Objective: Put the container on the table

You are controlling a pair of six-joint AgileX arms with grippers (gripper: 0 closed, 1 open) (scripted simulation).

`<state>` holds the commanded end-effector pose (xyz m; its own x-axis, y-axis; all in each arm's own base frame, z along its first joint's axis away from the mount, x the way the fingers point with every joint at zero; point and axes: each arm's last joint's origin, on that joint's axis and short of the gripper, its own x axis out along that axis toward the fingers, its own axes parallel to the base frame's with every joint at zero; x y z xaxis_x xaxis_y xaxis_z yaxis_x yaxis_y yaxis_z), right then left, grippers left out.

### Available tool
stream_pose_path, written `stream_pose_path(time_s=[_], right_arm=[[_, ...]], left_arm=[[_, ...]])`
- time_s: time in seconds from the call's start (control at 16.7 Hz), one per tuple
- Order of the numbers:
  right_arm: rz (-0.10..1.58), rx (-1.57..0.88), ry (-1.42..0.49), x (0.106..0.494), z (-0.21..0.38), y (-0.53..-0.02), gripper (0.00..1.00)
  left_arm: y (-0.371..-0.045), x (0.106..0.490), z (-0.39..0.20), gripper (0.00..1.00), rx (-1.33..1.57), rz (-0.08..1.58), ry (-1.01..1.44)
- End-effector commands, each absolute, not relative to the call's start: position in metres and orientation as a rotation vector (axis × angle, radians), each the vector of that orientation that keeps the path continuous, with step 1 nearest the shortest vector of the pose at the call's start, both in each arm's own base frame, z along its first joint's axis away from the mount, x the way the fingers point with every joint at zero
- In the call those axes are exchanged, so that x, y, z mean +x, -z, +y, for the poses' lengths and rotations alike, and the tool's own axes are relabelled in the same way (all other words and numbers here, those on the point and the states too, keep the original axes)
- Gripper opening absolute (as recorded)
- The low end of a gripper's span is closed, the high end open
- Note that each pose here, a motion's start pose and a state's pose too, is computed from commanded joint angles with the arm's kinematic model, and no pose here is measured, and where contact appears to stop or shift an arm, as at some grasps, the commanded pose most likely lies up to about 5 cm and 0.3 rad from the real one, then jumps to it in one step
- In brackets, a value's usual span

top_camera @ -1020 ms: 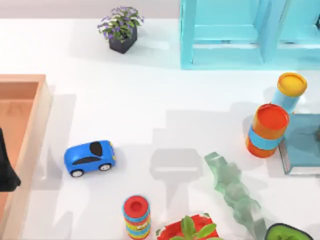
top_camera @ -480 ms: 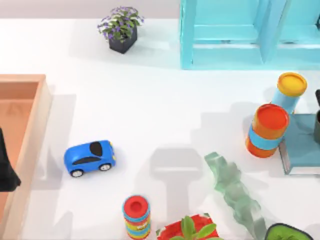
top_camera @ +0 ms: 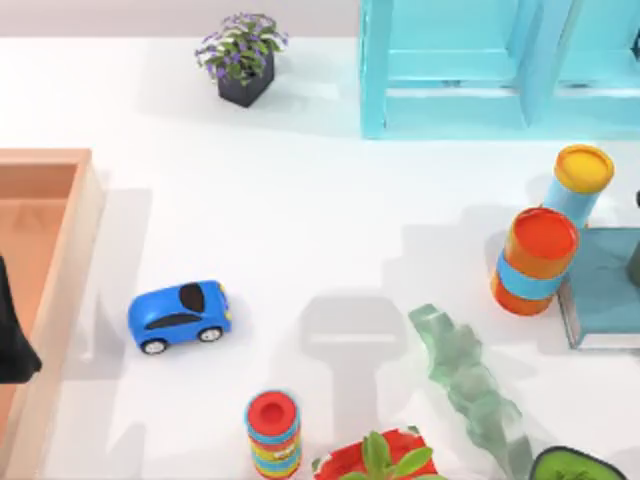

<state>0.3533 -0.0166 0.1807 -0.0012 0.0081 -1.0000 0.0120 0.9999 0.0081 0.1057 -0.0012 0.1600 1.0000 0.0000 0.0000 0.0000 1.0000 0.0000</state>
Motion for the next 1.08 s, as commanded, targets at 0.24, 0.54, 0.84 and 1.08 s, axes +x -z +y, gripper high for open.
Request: stream_pose_path(time_s=[0.24,0.54,0.84,1.08], right_arm=[[1.572,0.016,0.003,0.353,-0.017,-0.181,0.17],[1.572,0.016,0.003,0.353,-0.017,-0.181,0.00],[1.572,0.016,0.003,0.353,-0.017,-0.181,0.00],[1.565,0.017,0.004,0.355,-0.017,-0.192,0.00]], left_arm=[[-0.160,0.106,-0.001,1.00,0.000,0.000,0.000],[-0.160,0.106,-0.001,1.00,0.000,0.000,0.000],[-0.160,0.106,-0.001,1.00,0.000,0.000,0.000],[-0.160,0.106,-0.001,1.00,0.000,0.000,0.000]])
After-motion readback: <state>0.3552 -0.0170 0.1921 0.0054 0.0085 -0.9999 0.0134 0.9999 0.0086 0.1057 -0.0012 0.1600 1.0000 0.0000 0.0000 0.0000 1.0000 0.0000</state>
